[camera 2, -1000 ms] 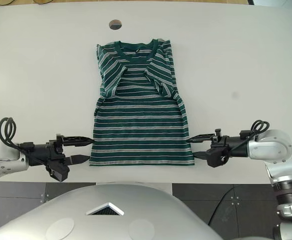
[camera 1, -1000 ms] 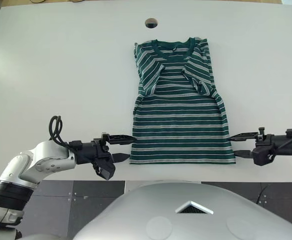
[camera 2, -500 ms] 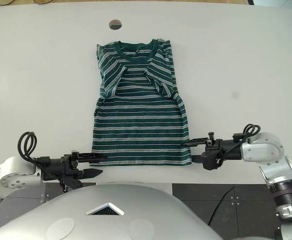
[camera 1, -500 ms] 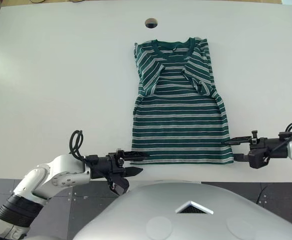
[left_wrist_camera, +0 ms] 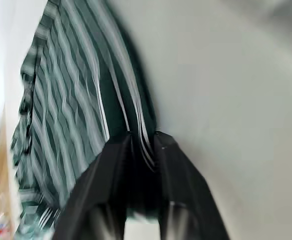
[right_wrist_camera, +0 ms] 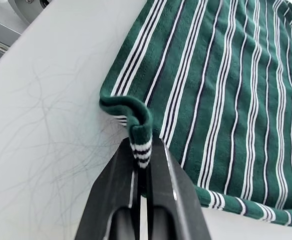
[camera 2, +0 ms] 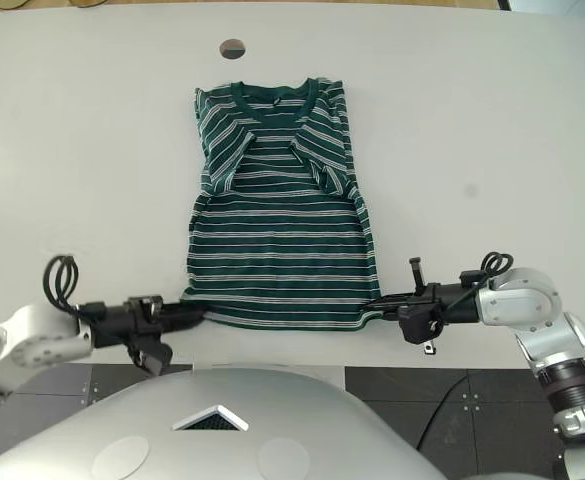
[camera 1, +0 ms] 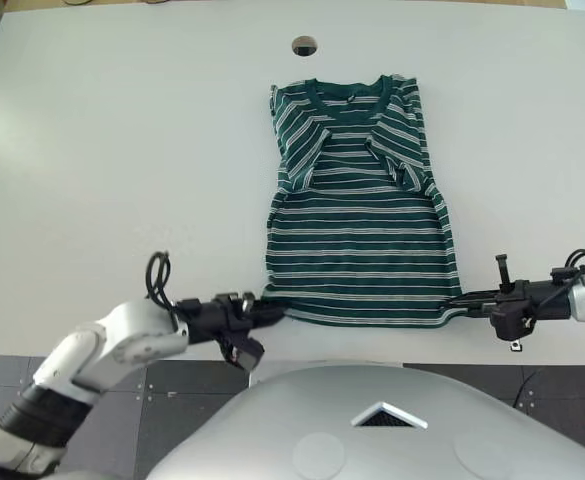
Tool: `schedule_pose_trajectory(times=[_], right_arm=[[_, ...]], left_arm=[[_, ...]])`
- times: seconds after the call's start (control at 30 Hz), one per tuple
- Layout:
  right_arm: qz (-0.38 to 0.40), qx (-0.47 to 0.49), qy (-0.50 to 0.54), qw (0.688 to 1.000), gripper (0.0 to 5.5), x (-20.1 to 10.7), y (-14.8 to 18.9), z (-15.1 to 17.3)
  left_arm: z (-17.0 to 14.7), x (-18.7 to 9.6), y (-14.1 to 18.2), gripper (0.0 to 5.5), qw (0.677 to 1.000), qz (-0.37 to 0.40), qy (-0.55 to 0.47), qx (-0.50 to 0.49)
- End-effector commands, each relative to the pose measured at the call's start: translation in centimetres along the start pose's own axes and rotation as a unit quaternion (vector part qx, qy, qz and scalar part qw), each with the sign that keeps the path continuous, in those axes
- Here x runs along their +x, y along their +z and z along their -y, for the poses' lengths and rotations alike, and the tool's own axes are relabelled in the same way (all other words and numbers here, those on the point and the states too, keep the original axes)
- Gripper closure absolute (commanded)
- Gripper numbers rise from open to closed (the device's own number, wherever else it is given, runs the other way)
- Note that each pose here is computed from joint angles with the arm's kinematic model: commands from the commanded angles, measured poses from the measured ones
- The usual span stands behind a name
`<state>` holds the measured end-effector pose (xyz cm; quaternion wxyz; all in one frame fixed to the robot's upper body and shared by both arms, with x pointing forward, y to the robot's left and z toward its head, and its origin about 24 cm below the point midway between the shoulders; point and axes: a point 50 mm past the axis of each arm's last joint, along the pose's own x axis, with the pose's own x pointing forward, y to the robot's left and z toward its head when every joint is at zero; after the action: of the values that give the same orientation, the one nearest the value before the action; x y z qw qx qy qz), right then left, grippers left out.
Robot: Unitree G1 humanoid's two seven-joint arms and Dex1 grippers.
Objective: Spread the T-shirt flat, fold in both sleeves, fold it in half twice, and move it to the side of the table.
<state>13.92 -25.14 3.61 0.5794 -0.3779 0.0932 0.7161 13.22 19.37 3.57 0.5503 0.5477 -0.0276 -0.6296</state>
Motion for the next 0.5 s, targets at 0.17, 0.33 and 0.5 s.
schedule_pose_trajectory(times=[0.17, 0.33, 0.5], right_arm=[[-0.023, 0.035, 0.041, 0.998, 5.4, 0.2, -0.7, -1.2], [-0.009, 0.046, 0.034, 0.998, 5.4, 0.3, -0.3, -0.8], [0.035, 0.097, 0.011, 0.995, 5.4, 0.4, 0.8, 0.0]], left_arm=[[3.0, 0.3, -1.8, 5.38, 0.997, -0.022, -0.065, -0.034], [3.6, 0.5, -1.4, 5.38, 0.997, -0.01, -0.063, -0.045], [3.6, 0.4, -1.0, 5.38, 0.995, 0.016, -0.051, -0.086]])
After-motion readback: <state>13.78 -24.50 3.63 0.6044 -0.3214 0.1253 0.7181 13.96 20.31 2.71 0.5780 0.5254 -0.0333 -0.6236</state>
